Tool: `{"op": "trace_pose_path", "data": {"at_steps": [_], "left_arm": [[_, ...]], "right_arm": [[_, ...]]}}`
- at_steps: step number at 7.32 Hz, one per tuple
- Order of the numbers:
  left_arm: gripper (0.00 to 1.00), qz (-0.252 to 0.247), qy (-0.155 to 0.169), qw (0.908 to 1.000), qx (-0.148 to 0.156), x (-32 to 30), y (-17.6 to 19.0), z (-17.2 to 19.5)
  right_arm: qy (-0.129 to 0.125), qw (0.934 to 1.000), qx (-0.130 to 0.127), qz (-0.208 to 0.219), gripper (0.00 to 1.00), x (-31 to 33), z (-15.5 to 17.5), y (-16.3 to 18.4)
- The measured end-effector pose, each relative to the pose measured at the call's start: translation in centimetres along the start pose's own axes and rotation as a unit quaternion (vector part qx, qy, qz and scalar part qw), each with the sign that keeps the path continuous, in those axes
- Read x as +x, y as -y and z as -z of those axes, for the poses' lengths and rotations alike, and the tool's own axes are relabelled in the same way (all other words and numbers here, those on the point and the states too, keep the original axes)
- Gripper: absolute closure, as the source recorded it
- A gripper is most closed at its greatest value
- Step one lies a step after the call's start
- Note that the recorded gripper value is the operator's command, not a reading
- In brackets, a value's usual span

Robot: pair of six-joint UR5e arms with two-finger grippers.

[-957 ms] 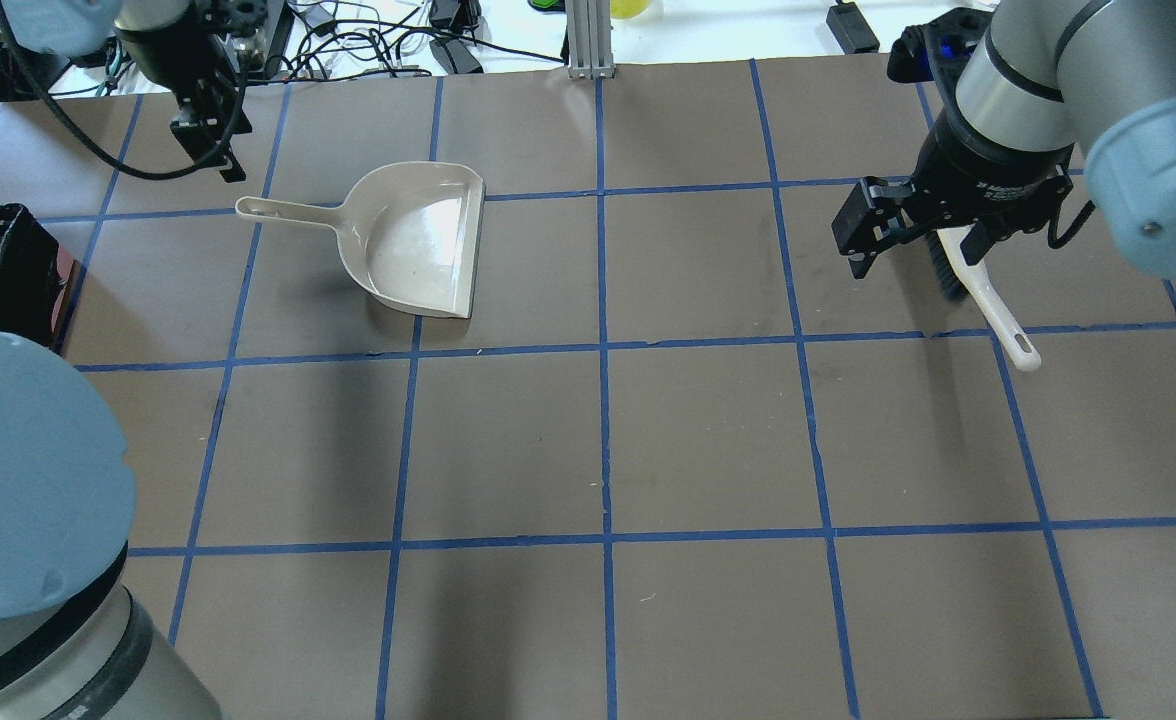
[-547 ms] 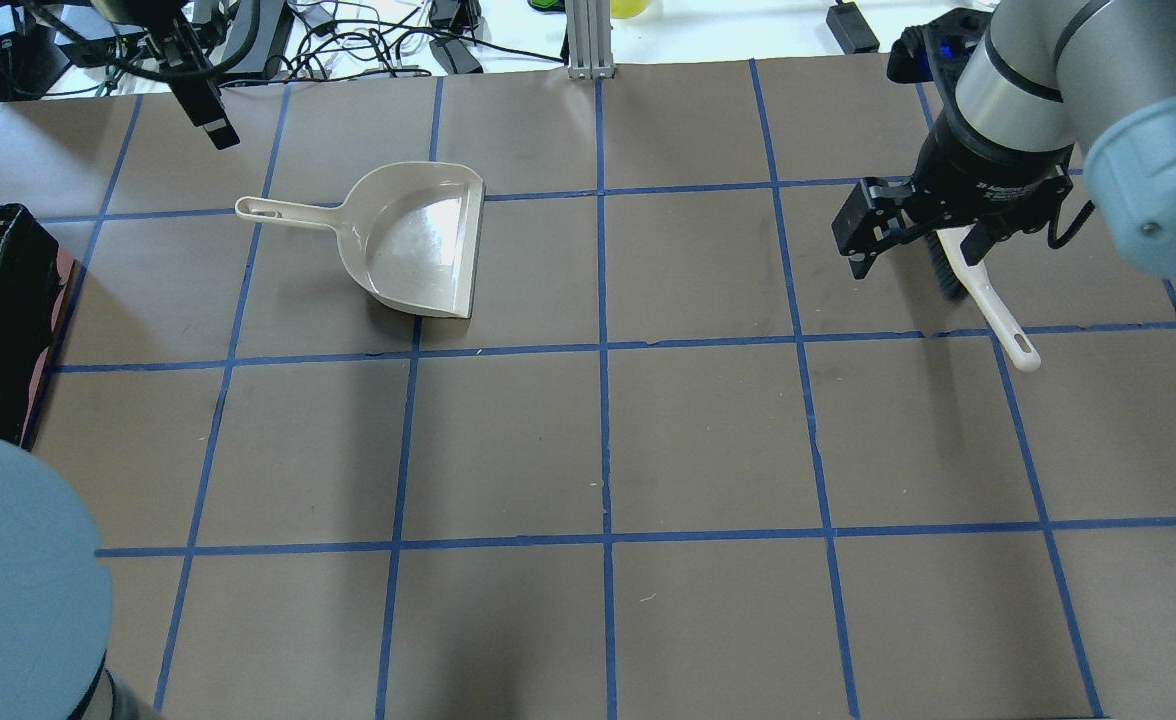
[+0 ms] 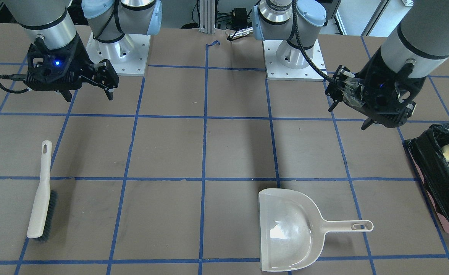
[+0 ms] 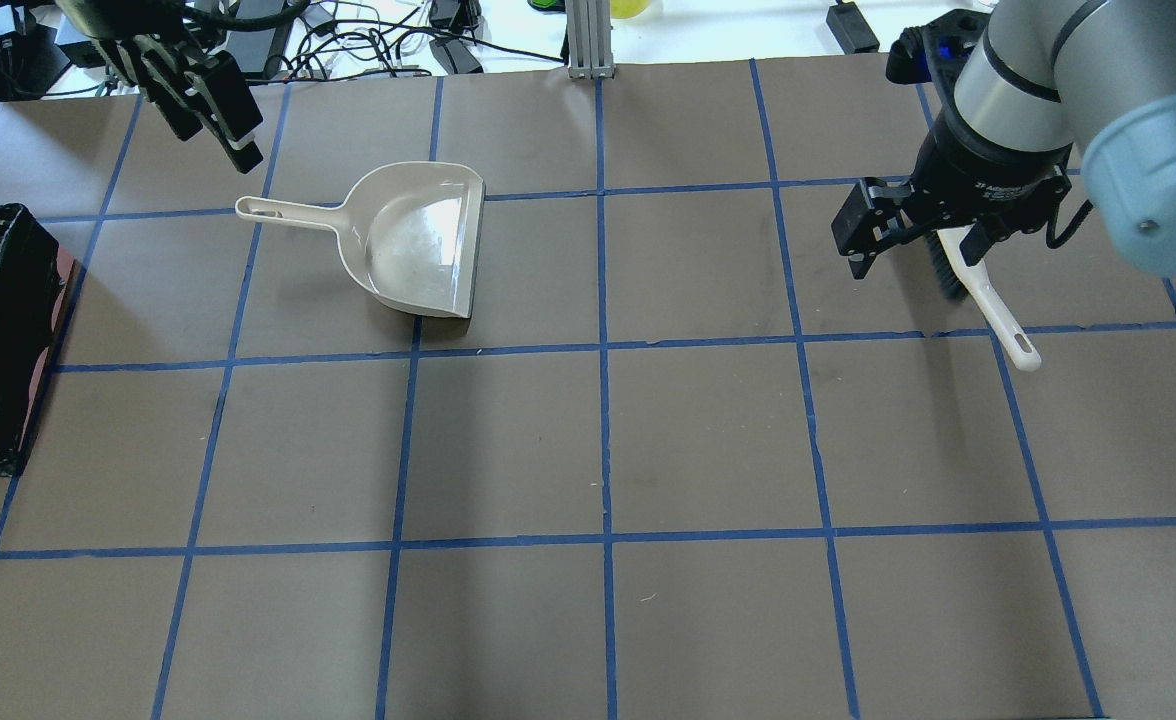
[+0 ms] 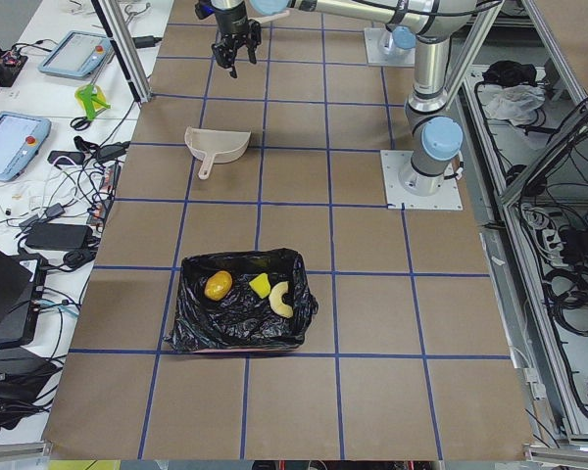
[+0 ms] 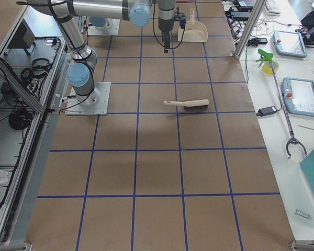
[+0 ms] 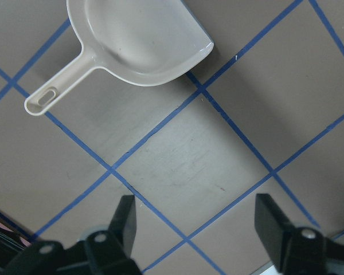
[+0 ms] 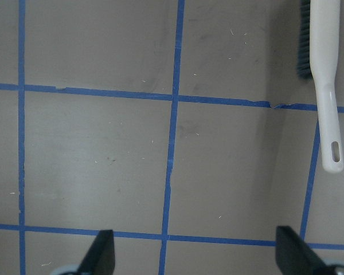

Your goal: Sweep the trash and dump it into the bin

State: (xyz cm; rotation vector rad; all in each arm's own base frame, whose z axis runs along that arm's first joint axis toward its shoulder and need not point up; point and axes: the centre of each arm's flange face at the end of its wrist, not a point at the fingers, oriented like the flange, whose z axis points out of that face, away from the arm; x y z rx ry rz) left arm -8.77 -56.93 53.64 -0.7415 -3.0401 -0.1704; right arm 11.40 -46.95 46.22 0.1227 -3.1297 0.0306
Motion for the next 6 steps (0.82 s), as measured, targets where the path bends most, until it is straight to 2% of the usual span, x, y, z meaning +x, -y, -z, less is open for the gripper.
{"op": "trace_pose_path", "data": {"at_steps": [1,2,3,5,6], "left_arm": [[0.23,0.076,-0.001,0.9971,-0.001,0.9,-1.3,-0.3],[0.2,0.128,0.003,0.9918,0.007,1.5,-2.2,-0.7],[0.19,0.157,0.011,0.9871,0.029,1.7,-2.3,-1.2],[0.0,0.188,0.008,0.9797,0.07,2.5,-2.8,-2.0],[0.0,0.195,0.005,0.9776,0.078,2.9,-3.2,-2.0]], "right_arm": [[0.0,1.0,0.0,-0.001,0.0,0.0,0.0,0.0],[0.0,1.0,0.001,-0.002,0.0,0.0,0.0,0.0],[0.001,1.0,0.001,-0.002,0.0,0.0,0.0,0.0],[0.001,1.0,0.001,-0.002,0.0,0.0,0.0,0.1],[0.002,1.0,0.002,-0.001,0.0,0.0,0.0,0.1]]}}
